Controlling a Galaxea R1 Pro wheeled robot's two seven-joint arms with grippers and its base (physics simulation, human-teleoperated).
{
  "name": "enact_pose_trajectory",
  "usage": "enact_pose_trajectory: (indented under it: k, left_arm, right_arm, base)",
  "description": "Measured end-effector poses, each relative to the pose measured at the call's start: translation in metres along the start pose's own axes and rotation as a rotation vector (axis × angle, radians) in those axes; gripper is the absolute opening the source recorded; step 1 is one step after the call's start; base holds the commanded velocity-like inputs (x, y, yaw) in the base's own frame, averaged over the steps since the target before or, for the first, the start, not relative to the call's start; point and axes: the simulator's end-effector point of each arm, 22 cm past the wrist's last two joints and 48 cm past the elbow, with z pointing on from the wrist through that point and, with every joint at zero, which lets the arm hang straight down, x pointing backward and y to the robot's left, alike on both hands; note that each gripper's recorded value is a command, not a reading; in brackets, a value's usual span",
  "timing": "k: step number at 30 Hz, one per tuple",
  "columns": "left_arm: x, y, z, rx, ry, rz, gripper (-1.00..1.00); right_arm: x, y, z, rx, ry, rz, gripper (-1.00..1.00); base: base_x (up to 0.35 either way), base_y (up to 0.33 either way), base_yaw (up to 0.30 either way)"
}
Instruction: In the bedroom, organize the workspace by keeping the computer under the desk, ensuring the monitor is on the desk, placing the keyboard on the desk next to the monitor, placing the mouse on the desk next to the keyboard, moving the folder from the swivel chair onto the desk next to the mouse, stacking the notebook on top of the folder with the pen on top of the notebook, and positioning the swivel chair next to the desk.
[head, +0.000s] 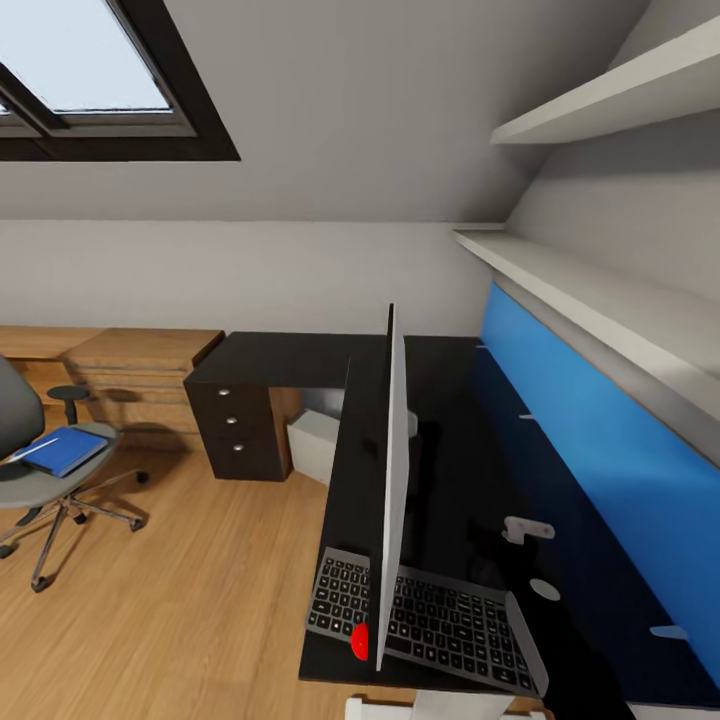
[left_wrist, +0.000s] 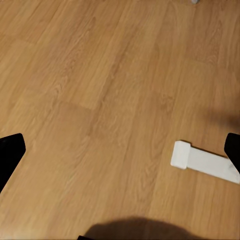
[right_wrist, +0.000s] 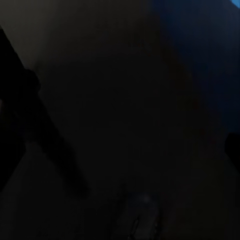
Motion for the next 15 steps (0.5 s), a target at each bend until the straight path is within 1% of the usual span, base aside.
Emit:
enact_pose_trajectory:
  k: [6, 10, 11, 15]
  left_arm:
    - [0.000, 0.000, 0.000, 0.000, 0.000, 0.000, 1.00]
    - [0.000, 0.000, 0.000, -0.001, 0.000, 0.000, 1.00]
    - [0.000, 0.000, 0.000, -0.001, 0.000, 0.000, 1.00]
    - [0.000, 0.000, 0.000, -0.002, 0.000, 0.000, 1.00]
  right_arm:
    - [0.009, -0.003, 0.000, 0.015, 0.030, -0.002, 1.00]
    - [0.021, -0.009, 0.000, 0.040, 0.083, -0.006, 1.00]
    - [0.027, -0.011, -0.001, 0.051, 0.110, -0.008, 1.00]
    - [0.036, -0.014, -0.002, 0.064, 0.147, -0.012, 1.00]
  base:
    - [0.031, 0.000, 0.000]
    - [0.009, 0.000, 0.000]
    - [0.004, 0.000, 0.000]
    - [0.003, 0.000, 0.000]
